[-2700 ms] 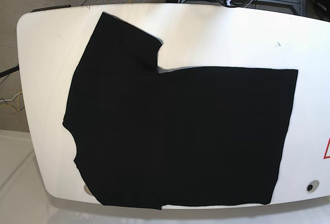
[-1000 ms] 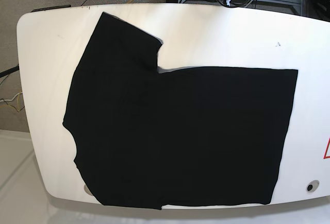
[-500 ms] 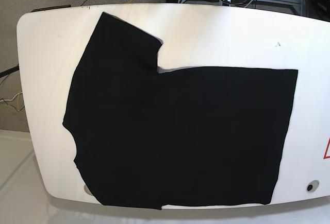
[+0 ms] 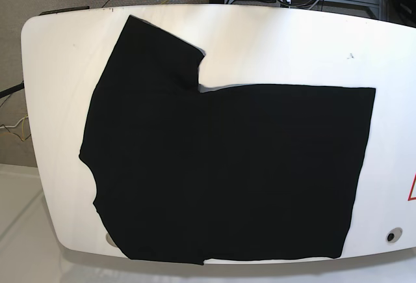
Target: Fold the T-shirt properly
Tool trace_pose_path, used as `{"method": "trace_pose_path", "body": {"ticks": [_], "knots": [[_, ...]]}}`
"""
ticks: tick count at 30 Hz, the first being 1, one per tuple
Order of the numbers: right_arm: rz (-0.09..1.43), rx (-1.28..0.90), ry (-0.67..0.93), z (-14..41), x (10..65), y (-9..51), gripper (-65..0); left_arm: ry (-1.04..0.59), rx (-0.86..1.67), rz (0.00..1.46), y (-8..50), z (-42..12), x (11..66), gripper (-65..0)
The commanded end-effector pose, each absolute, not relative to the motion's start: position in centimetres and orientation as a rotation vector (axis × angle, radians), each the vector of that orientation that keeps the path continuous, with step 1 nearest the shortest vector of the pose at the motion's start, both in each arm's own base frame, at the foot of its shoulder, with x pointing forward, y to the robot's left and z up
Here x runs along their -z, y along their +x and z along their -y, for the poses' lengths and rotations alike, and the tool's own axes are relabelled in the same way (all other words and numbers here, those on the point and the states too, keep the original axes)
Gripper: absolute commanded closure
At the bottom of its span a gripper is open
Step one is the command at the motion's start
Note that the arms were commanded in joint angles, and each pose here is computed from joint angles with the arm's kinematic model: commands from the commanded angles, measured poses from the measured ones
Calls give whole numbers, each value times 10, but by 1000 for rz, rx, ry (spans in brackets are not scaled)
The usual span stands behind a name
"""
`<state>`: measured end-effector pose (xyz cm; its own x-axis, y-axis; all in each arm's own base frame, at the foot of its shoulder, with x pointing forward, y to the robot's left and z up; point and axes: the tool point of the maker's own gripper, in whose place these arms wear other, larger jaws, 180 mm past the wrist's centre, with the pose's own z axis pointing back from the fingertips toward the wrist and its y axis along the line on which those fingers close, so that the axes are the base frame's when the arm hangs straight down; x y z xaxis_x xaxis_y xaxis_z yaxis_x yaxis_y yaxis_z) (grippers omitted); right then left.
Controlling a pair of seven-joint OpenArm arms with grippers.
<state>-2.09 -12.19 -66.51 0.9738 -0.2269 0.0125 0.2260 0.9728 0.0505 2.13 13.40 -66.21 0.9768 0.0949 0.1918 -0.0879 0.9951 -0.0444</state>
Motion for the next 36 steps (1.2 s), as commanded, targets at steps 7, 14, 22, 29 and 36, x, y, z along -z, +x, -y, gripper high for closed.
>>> {"method": "trace_pose_path", "body": {"ticks": [7, 14, 22, 29, 36], "knots": [[21, 229, 47, 124, 665, -21, -9, -40, -97, 239, 29, -133, 660, -15], [18, 229, 46, 124, 665, -22, -8, -36, -96, 270, 32, -135, 659, 0], [21, 229, 45, 125, 665, -21, -8, -33, -93, 264, 31, -136, 659, 0], [19, 231, 41, 126, 665, -24, -8, -32, -94, 251, 28, -136, 660, -11], [9, 230, 36, 129, 665, -32, -7, -30, -97, 196, 14, -138, 662, -101]]}}
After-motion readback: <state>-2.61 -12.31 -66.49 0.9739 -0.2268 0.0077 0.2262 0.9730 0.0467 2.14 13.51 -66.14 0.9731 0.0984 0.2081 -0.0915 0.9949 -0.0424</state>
